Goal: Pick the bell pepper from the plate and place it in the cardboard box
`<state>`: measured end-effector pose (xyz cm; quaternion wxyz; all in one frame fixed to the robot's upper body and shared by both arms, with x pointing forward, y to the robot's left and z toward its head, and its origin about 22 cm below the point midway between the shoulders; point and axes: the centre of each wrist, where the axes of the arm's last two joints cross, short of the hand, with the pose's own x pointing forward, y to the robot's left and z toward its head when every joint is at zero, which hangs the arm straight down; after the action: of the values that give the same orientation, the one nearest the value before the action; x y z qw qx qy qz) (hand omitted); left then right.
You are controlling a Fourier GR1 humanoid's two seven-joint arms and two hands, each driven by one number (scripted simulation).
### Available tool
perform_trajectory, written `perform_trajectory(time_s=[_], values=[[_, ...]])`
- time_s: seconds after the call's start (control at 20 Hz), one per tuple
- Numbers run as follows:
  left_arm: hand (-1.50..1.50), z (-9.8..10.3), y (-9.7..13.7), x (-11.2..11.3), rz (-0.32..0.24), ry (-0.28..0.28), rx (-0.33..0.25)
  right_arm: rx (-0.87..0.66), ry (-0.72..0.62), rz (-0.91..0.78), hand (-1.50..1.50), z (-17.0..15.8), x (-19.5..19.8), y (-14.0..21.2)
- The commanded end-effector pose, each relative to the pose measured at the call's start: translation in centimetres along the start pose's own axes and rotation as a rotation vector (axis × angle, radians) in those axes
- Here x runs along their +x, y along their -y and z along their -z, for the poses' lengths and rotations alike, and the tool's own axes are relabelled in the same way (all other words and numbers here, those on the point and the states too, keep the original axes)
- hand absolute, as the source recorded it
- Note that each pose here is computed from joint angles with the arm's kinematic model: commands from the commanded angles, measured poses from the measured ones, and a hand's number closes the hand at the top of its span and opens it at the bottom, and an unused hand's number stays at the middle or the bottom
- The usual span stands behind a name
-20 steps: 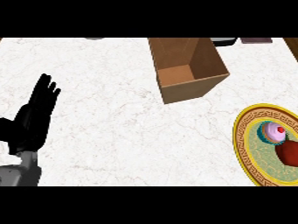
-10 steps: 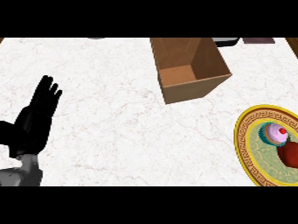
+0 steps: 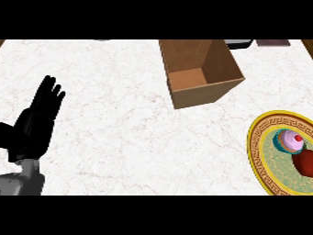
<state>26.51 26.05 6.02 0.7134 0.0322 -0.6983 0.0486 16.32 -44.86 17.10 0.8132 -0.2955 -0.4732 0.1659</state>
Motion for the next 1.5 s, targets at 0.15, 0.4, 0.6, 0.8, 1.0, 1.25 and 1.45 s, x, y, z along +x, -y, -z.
perform_trajectory(time_s=[0.15, 0.4, 0.6, 0.8, 1.0, 1.25, 1.45], values=[[0.0, -0.5, -0.4, -0.8, 0.007, 0.0, 0.007, 0.052, -0.015, 0.025, -1.5, 2.0, 0.3, -2.5], [0.0, 1.6, -0.7, -0.1, -0.002, 0.007, 0.004, 0.01, -0.043, 0.035, -1.5, 2.0, 1.1, -3.6], [0.0, 0.1, 0.8, -2.0, -0.011, -0.011, 0.016, -0.013, -0.04, 0.008, -1.5, 2.9, -1.0, -4.5], [0.0, 0.1, -0.3, 0.0, 0.003, 0.003, -0.01, 0.004, -0.053, 0.03, -1.5, 1.8, -0.3, -7.0], [0.0, -1.2, 1.9, -1.2, 0.003, 0.009, 0.002, 0.03, -0.05, 0.023, -1.5, 3.5, -1.2, -6.7], [0.0, -0.4, -0.4, 0.1, 0.003, 0.004, -0.006, 0.028, -0.068, 0.003, -1.5, 3.7, -2.5, -9.1], [0.0, 0.3, 0.4, -1.4, 0.003, -0.002, -0.006, 0.006, -0.091, -0.021, -1.5, 6.4, -0.3, -8.7]])
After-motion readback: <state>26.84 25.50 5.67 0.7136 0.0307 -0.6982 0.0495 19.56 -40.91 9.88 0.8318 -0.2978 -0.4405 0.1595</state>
